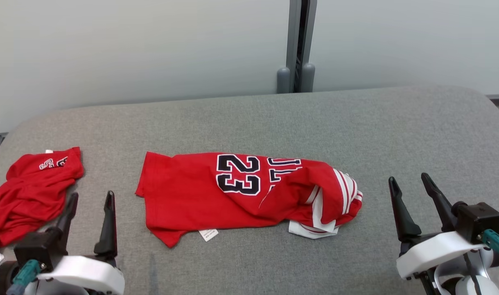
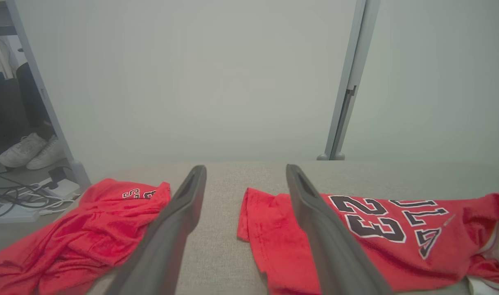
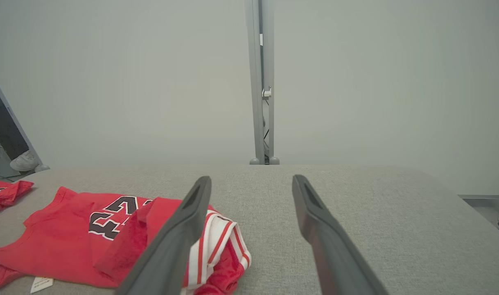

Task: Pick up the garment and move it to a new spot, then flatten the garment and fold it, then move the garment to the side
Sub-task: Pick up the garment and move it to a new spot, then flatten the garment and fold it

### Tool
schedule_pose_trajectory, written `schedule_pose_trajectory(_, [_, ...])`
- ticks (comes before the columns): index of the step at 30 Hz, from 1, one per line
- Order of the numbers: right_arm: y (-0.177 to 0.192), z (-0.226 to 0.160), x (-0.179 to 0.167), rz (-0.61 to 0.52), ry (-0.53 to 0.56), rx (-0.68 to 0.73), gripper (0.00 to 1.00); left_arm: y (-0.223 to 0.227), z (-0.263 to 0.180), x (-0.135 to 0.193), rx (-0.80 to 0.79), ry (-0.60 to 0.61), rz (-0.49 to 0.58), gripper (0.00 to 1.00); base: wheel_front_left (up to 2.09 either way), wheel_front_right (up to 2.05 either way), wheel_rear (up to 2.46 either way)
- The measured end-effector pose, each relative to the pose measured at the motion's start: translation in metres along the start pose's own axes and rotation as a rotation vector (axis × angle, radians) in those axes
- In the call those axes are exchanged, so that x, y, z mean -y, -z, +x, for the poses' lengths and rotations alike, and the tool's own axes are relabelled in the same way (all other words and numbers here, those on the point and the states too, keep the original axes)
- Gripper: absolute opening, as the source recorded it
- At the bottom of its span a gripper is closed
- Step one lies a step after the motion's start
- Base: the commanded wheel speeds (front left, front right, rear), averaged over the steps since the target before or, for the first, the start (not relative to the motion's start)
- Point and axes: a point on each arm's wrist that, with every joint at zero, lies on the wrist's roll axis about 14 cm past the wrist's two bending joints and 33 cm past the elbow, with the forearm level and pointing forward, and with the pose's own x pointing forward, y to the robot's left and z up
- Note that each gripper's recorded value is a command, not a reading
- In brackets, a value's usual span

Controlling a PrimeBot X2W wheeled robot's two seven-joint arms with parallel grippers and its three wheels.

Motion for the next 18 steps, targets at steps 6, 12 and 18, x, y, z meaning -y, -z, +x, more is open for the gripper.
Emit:
schedule_pose_trajectory(6, [-0.003,-0.012,-0.001,0.003,0.001,0.007,1.00,-0.001,-0.019,0.006,-0.022,0.012,0.006,1.00,0.00,0.00,0.00])
schedule_pose_trajectory(12, [-0.001,-0.024,0.005,0.003,0.026,-0.006,1.00,-0.001,-0.026,0.013,-0.036,0.034,0.006,1.00,0.00,0.00,0.00])
schedule_pose_trajectory(18, [-0.002,-0.027,0.009,-0.002,0.038,-0.011,1.00,-0.001,-0.028,0.017,-0.050,0.035,0.006,1.00,0.00,0.00,0.00])
